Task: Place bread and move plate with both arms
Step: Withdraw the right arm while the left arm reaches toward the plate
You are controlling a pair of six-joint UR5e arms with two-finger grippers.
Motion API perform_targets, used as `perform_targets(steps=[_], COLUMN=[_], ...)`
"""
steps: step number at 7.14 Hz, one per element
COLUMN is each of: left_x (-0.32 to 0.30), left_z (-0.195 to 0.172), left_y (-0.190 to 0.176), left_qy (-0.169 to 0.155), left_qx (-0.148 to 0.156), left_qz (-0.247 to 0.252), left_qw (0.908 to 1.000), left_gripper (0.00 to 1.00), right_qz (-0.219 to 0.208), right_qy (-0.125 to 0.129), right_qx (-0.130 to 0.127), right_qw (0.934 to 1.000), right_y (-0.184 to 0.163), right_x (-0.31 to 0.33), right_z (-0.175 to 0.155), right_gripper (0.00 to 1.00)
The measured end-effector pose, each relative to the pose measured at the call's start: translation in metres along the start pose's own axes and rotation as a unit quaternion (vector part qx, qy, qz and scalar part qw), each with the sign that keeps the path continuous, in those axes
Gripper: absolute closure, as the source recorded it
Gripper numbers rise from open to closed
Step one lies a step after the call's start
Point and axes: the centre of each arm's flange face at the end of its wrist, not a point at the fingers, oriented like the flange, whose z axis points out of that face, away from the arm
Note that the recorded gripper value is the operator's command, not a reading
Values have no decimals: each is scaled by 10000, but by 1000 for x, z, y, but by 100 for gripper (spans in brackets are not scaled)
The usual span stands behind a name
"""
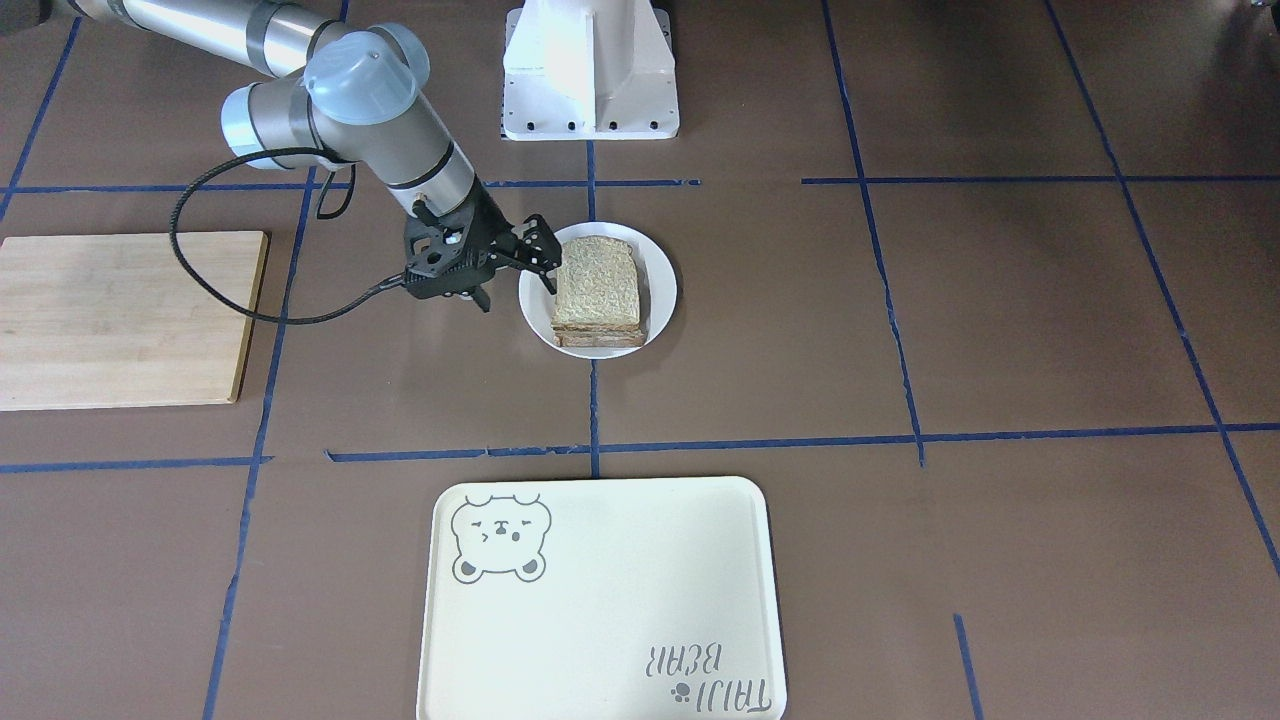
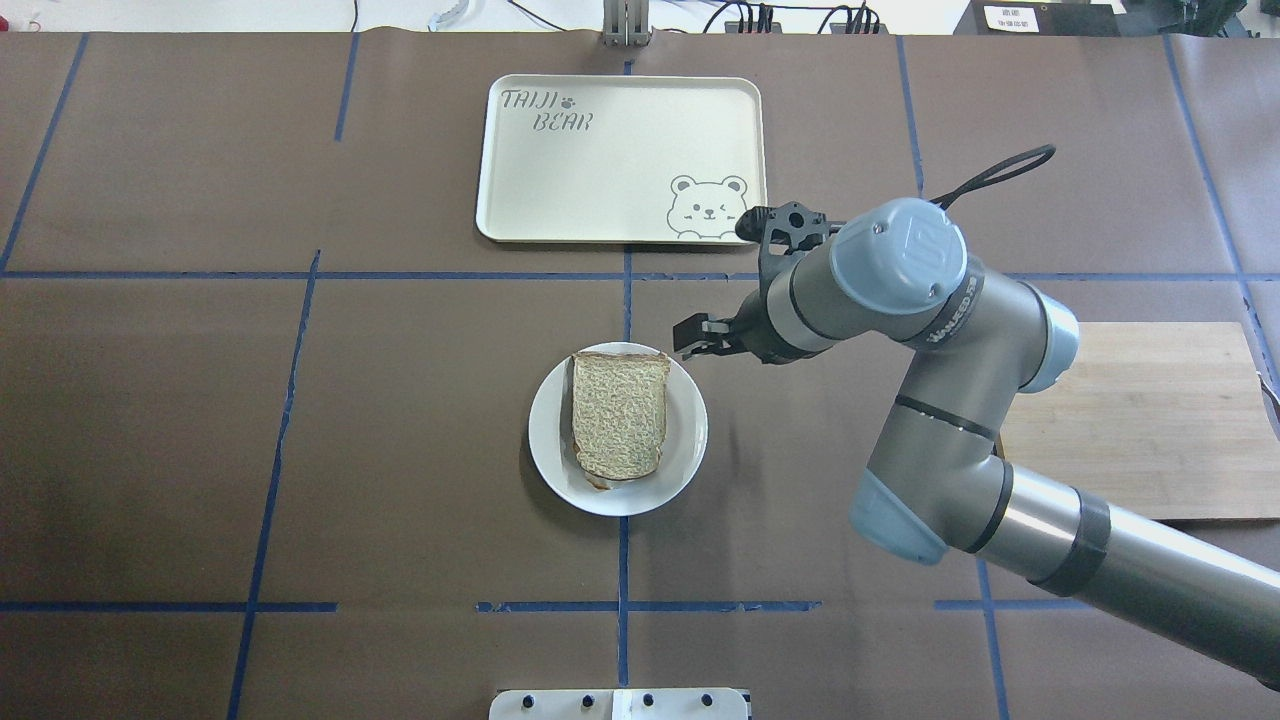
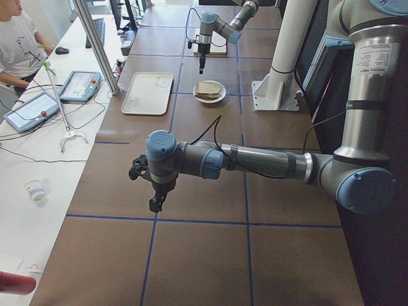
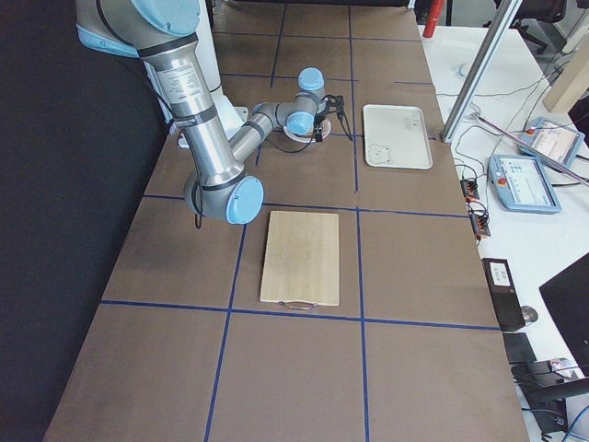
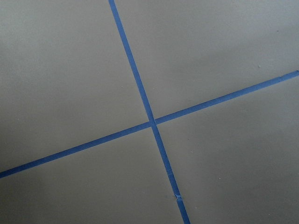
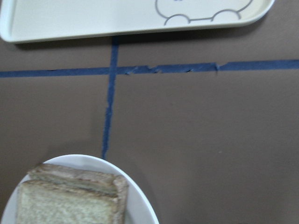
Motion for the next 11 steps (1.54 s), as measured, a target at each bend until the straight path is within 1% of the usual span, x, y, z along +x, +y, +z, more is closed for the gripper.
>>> perform_targets(steps=[1, 2, 3, 4, 5, 6, 7, 8, 9, 10, 11], left_x=[8, 25, 56, 97, 143, 193, 253, 313, 373, 431, 490], left_z=[0, 8, 26, 48, 69, 88, 108, 125, 135, 143, 151], left_y=[-6, -16, -28, -40, -48, -54, -59, -66, -74, -80, -78], left_qy=[-13, 28, 142, 346, 625, 871, 1005, 1145, 1387, 1632, 1830], left_qx=[153, 278, 402, 546, 679, 751, 789, 808, 760, 699, 733], left_qz=[76, 47, -49, -238, -530, -862, -1161, -1420, -1717, -2096, -2472], left_qw=[9999, 9996, 9991, 9976, 9943, 9896, 9850, 9799, 9724, 9615, 9487], left_gripper=[0, 0, 0, 0, 0, 0, 0, 0, 0, 0, 0], right_qz=[-200, -519, -866, -1098, -1257, -1356, -1391, -1333, -1218, -1109, -1046], right_qy=[472, 889, 1180, 1299, 1268, 1161, 1030, 930, 910, 947, 993], right_qx=[-112, -248, -381, -524, -686, -820, -909, -932, -887, -827, -797], right_qw=[9986, 9944, 9885, 9840, 9815, 9805, 9807, 9823, 9844, 9858, 9863], right_y=[-22, -39, -48, -55, -64, -70, -70, -60, -42, -24, -12], right_x=[23, 51, 92, 142, 196, 252, 316, 381, 442, 488, 512], right_z=[-13, -30, -48, -68, -93, -119, -148, -178, -208, -230, -242], right_gripper=[0, 0, 0, 0, 0, 0, 0, 0, 0, 0, 0])
